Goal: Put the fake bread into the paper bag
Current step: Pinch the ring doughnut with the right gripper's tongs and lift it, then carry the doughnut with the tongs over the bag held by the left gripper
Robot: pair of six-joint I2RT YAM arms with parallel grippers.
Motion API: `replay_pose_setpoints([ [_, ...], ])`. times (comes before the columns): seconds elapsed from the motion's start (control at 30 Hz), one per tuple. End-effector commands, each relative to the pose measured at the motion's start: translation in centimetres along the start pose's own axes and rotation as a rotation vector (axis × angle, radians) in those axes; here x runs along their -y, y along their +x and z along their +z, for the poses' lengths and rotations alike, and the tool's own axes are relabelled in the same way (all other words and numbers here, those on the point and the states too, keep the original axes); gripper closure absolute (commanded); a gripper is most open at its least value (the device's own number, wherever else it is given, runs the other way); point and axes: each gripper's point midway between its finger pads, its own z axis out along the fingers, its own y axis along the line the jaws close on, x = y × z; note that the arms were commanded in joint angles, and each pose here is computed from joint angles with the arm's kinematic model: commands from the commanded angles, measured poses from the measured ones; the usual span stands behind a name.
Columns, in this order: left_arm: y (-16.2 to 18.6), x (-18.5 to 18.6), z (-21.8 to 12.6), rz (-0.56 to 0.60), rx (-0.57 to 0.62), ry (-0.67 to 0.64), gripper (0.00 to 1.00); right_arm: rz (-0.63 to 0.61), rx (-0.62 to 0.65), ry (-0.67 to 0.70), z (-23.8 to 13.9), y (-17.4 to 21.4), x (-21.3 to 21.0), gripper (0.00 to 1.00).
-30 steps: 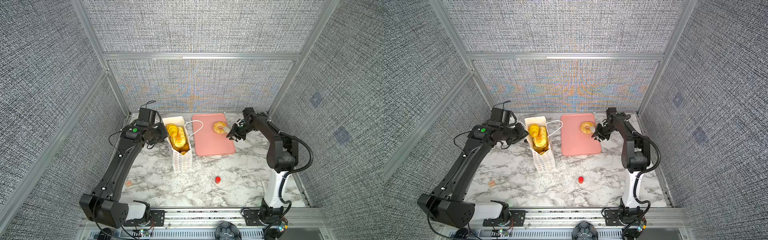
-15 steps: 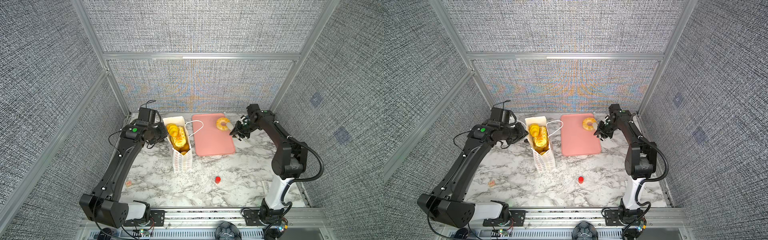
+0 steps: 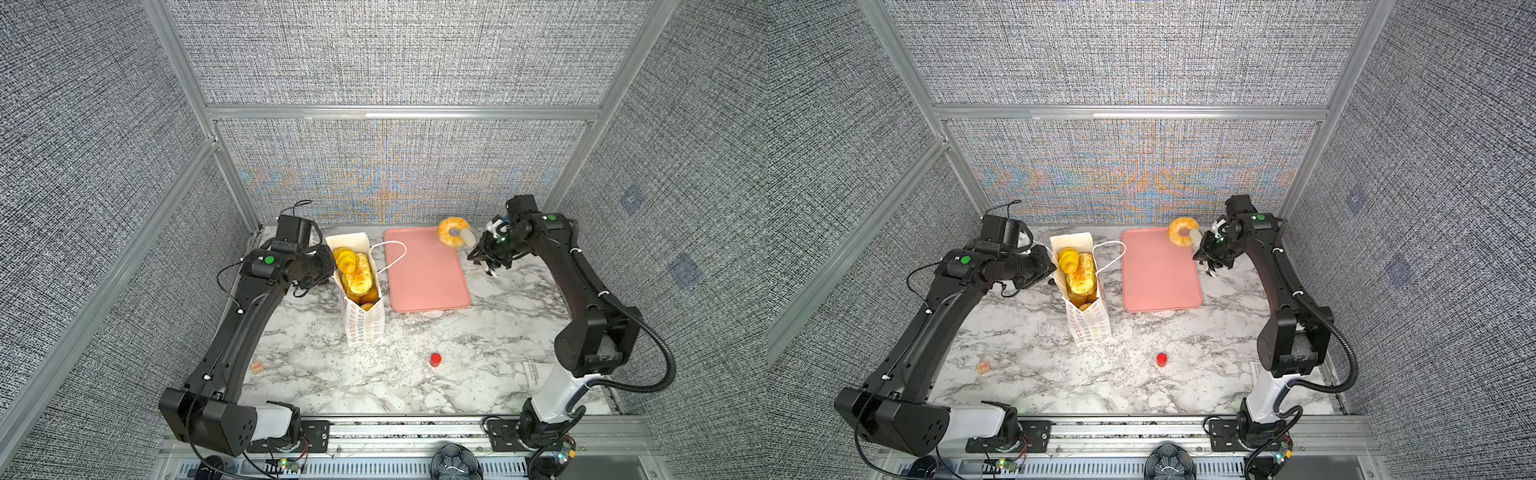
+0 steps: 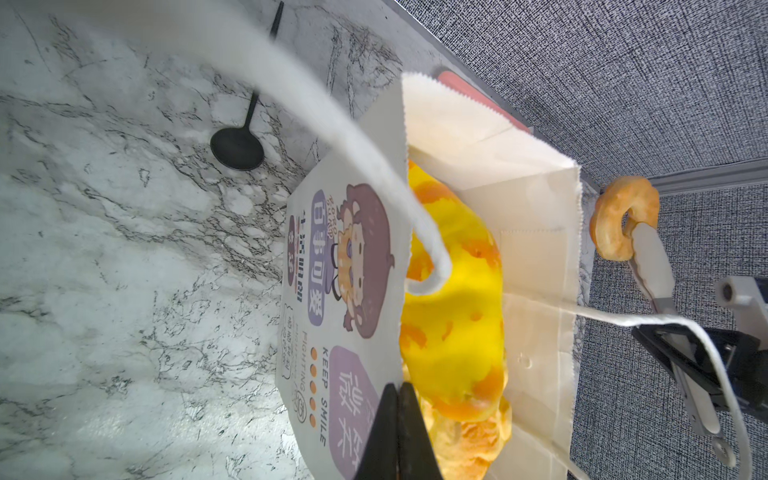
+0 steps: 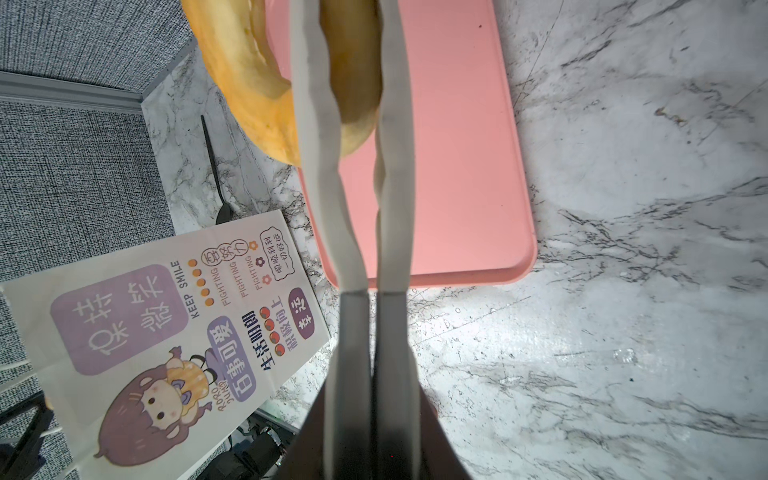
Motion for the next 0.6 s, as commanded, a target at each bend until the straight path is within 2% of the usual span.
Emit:
replay_pose_setpoints([
  [0.0, -0.2, 0.3, -0.3, 0.008, 0.01, 0.014, 0.98, -0.044, 0.035, 0.007, -1.6, 0.1, -0.8, 0.76],
  [0.4, 0.0, 0.2, -0.7, 0.01, 0.01, 0.016, 1.0, -0.246, 0.165, -0.01, -6.8, 1.3, -6.4, 0.76],
  [0.57, 0.1, 0.2, -0.8, 0.011, 0.01, 0.014, 1.0, -0.371, 0.217, -0.023, -8.5, 2.6, -9.3, 0.75],
])
